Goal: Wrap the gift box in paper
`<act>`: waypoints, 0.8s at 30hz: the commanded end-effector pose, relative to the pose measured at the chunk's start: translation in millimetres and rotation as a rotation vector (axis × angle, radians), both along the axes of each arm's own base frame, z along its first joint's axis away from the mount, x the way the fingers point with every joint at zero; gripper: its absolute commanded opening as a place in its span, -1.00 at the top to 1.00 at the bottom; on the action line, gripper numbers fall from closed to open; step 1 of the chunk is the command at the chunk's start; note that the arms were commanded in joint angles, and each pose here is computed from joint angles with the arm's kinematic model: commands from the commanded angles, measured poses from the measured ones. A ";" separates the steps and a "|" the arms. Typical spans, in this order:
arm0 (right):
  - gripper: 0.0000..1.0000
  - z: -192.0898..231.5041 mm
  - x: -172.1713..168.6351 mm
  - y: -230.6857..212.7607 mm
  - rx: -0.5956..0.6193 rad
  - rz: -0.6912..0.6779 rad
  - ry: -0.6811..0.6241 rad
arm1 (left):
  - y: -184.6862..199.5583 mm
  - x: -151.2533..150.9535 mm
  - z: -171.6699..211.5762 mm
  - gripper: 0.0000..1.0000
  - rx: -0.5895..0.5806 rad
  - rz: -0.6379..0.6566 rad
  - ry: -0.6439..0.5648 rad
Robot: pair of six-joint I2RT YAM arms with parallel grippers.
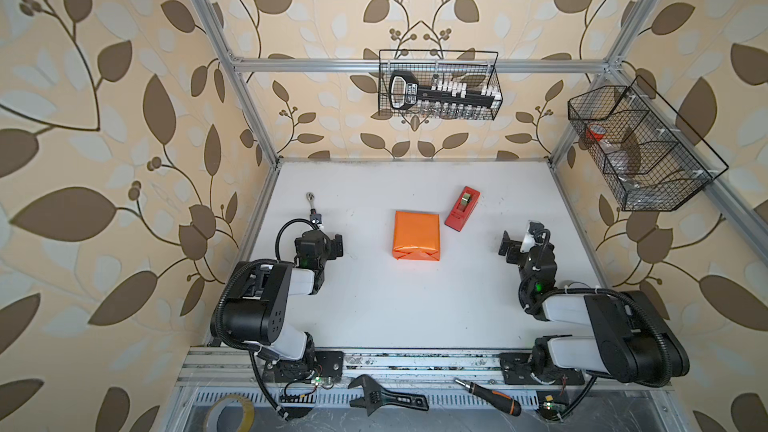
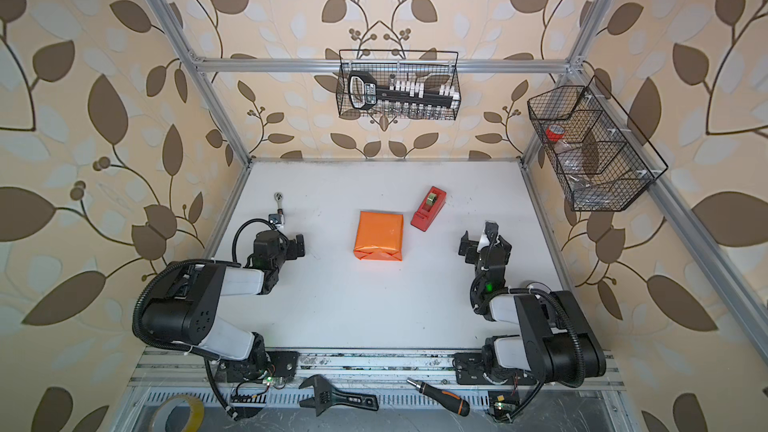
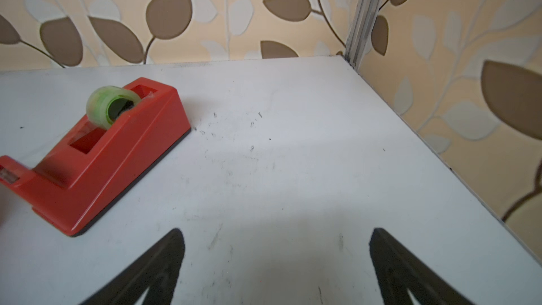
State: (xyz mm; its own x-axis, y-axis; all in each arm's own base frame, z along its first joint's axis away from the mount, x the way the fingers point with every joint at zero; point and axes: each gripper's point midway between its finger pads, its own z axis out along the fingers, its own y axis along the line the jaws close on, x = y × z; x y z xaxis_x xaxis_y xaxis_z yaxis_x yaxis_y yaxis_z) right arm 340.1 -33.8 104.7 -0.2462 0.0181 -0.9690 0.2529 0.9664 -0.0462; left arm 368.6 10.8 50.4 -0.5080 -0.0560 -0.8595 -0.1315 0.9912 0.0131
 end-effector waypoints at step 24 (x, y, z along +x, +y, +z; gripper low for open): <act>-1.00 17.7 4.8 6.0 -0.016 0.036 -0.068 | -5.9 15.0 26.5 -0.98 -0.035 -0.026 -0.090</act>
State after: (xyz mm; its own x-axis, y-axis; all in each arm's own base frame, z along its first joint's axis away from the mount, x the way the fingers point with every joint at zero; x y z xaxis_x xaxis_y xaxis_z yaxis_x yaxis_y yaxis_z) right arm 343.1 -30.0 112.9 -0.2117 0.0193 -0.9772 0.2325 0.9721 -0.0312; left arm 370.7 5.9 52.4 -0.5019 -0.0612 -0.8628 -0.1098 0.9939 -0.0066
